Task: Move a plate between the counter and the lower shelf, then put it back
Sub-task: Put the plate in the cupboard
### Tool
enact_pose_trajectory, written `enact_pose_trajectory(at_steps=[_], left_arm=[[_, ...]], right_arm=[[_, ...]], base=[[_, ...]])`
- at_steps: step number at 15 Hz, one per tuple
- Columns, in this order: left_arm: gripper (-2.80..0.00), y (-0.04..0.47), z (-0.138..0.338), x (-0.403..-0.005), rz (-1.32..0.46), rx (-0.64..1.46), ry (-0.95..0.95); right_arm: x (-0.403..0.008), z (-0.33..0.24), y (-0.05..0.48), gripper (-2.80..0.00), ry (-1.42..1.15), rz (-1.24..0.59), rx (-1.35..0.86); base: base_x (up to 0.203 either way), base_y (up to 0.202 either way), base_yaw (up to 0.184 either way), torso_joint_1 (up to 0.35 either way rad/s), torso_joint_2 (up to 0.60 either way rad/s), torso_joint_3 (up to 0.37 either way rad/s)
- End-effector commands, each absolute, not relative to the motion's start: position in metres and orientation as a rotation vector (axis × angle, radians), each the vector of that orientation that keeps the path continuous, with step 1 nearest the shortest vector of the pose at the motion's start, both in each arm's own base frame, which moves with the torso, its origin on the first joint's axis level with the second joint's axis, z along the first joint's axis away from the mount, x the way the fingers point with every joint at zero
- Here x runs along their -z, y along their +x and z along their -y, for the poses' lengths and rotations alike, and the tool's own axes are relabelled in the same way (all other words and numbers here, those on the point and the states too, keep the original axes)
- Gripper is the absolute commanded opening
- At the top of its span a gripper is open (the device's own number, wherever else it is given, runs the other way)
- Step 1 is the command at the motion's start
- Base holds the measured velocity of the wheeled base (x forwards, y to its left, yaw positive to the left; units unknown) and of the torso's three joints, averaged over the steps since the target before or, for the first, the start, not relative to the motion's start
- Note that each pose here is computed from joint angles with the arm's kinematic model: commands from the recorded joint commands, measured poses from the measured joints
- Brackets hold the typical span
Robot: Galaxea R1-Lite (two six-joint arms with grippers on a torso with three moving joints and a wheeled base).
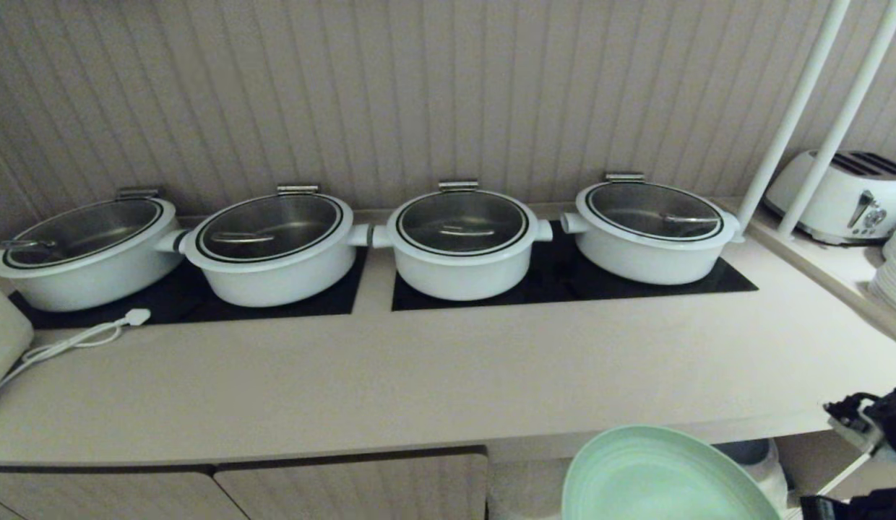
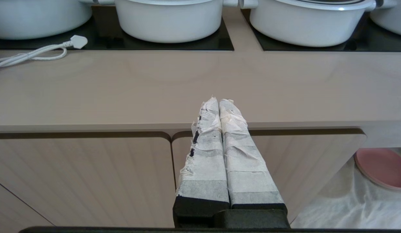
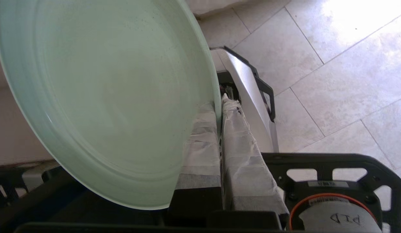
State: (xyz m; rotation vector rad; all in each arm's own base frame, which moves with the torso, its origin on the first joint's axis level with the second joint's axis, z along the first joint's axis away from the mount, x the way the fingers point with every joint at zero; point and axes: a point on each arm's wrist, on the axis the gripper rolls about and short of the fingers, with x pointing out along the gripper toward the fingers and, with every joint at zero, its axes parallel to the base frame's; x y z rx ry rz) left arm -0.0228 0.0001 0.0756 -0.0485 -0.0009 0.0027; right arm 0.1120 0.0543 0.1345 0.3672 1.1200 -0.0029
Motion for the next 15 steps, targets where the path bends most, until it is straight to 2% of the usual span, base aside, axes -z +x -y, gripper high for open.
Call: enact_pose_trajectory(at_steps=[1, 15], left_arm=[[-2.8, -0.023, 0.0, -0.076, 0.002, -0.003, -0.049], [-2.8, -0.023, 0.0, -0.076, 0.002, -0.003, -0.049]], right_arm=[[-0.128, -0.049, 0.108, -2.8, 0.381, -1.121, 0.024], [-0.113, -0.038, 0.079, -2.8, 0.478, -1.145, 0.0]], base=[[0.0, 0.0, 0.0, 0.0, 0.0, 0.0], [0.0, 0.0, 0.0, 0.0, 0.0, 0.0]])
